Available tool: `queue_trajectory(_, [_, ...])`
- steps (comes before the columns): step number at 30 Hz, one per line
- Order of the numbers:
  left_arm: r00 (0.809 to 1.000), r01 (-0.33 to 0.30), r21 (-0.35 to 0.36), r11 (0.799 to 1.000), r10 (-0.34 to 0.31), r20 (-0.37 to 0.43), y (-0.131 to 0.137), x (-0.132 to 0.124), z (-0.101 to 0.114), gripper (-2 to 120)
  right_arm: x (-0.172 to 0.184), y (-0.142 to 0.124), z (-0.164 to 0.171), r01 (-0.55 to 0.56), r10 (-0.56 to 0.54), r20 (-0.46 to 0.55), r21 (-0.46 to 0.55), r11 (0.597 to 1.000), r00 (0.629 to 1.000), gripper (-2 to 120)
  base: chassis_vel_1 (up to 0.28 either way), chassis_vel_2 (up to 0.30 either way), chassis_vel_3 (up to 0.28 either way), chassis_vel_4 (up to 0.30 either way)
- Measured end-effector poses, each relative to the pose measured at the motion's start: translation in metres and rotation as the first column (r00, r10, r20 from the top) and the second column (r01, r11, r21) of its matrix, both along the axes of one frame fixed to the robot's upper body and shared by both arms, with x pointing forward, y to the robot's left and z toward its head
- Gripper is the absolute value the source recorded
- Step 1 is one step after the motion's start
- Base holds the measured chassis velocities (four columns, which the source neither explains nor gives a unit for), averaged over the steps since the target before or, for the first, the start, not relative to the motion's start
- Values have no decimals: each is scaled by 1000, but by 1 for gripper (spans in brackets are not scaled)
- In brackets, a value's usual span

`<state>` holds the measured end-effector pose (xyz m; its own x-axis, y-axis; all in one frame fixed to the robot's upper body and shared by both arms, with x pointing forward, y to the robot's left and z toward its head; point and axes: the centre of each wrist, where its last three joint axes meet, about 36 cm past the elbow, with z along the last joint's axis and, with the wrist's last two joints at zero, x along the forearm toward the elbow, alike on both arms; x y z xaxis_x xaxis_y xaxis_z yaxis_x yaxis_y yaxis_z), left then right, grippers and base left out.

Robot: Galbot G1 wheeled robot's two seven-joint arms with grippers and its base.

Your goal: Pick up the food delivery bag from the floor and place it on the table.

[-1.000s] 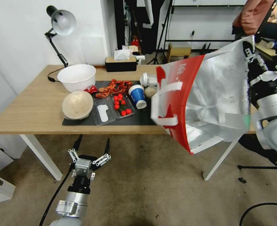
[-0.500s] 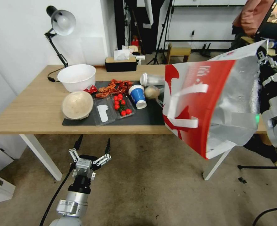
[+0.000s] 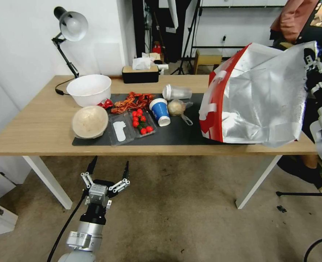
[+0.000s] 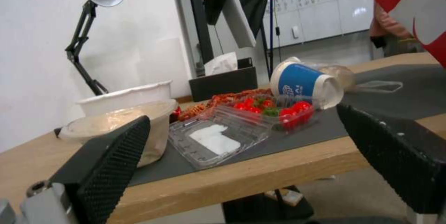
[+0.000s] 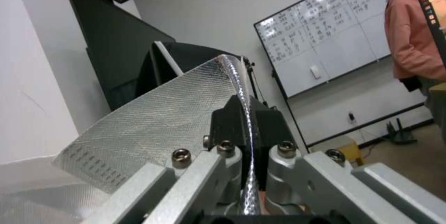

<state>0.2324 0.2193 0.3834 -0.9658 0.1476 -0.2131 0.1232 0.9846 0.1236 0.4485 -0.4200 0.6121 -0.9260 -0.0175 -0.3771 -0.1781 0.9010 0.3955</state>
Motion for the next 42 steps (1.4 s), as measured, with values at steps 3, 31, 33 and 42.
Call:
queue_trajectory(3, [1000, 1, 0, 1000, -1, 1, 0, 0, 0, 100, 6, -3, -2, 1, -1, -15, -13, 1000, 1000, 0, 0, 0, 0, 0])
queue_trajectory(31, [1000, 0, 1, 1000, 0, -6, -2, 4, -6, 99, 50, -19, 19, 3, 0, 20, -161, 987, 1000, 86, 0, 0, 0, 0])
queue_trajectory(33, [1000, -1, 0, 1000, 1, -7, -2, 5, -7, 100, 37, -18, 20, -2, 6, 19, -169, 986, 1000, 96, 0, 0, 0, 0])
queue_trajectory(42, [1000, -3, -12, 1000, 3, 2, -2, 6, -8, 100, -31, -2, 29, -17, 31, 50, -259, 966, 998, 100, 0, 0, 0, 0])
